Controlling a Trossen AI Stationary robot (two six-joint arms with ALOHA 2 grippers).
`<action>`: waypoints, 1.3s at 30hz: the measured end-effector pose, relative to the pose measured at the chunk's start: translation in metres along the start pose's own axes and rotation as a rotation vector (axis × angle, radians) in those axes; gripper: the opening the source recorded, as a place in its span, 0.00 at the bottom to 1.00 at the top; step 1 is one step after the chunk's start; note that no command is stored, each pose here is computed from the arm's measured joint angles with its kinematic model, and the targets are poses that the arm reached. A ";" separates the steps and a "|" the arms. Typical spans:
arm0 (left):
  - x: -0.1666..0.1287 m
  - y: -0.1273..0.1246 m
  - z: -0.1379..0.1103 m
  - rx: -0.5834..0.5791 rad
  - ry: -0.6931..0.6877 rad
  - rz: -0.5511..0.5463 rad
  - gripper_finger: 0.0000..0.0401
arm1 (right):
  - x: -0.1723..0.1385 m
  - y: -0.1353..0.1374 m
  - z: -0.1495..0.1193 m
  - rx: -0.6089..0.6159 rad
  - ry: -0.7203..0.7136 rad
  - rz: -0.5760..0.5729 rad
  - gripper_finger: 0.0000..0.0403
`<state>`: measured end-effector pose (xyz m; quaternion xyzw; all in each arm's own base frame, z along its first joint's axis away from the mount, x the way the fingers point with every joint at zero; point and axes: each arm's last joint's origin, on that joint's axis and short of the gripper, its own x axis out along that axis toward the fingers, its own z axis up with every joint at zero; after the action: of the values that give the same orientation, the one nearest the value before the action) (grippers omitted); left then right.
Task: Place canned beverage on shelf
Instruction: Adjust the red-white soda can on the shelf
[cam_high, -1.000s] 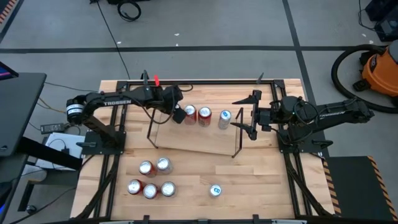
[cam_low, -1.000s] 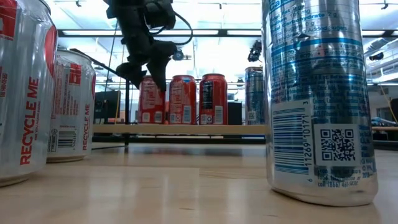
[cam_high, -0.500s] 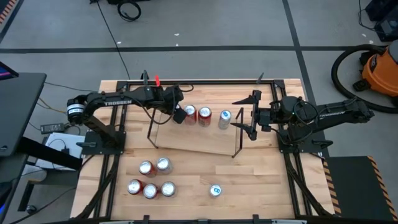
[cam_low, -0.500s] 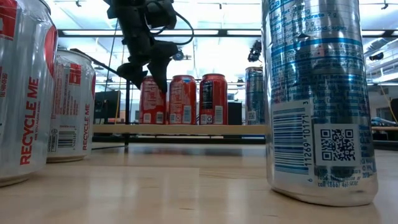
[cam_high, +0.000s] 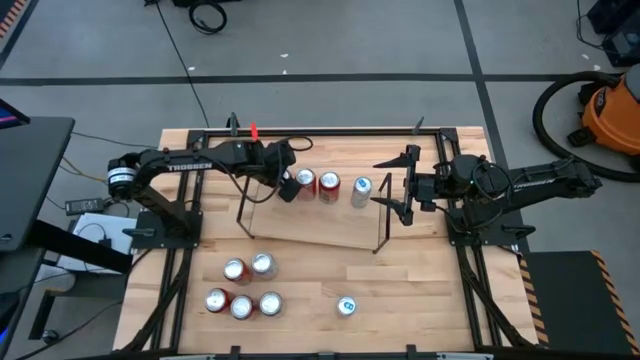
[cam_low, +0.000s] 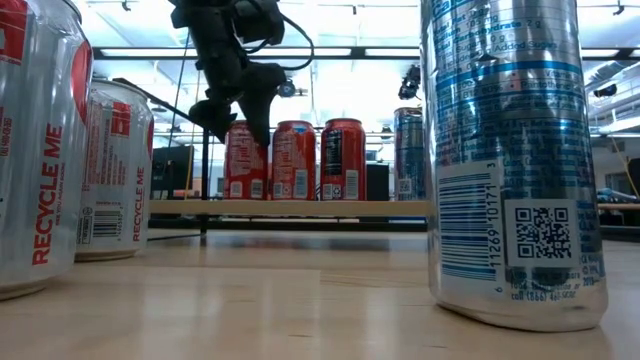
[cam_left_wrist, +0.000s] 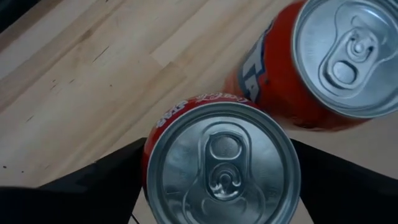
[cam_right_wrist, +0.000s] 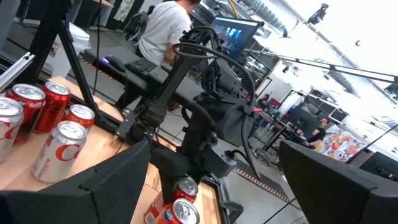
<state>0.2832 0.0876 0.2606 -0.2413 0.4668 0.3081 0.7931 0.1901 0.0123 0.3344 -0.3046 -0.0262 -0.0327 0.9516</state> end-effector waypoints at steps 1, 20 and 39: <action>0.000 0.000 0.000 0.000 -0.001 0.000 0.95 | 0.000 0.000 0.000 0.000 0.000 0.000 0.91; -0.035 -0.009 0.019 0.064 -0.065 0.003 0.96 | 0.000 0.000 0.000 -0.001 0.005 0.004 0.91; -0.083 0.001 0.017 0.454 0.138 0.071 0.96 | 0.000 0.000 0.000 -0.001 0.003 0.004 0.91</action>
<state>0.2616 0.0780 0.3425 -0.0607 0.5854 0.2059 0.7818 0.1901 0.0123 0.3340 -0.3050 -0.0240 -0.0314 0.9515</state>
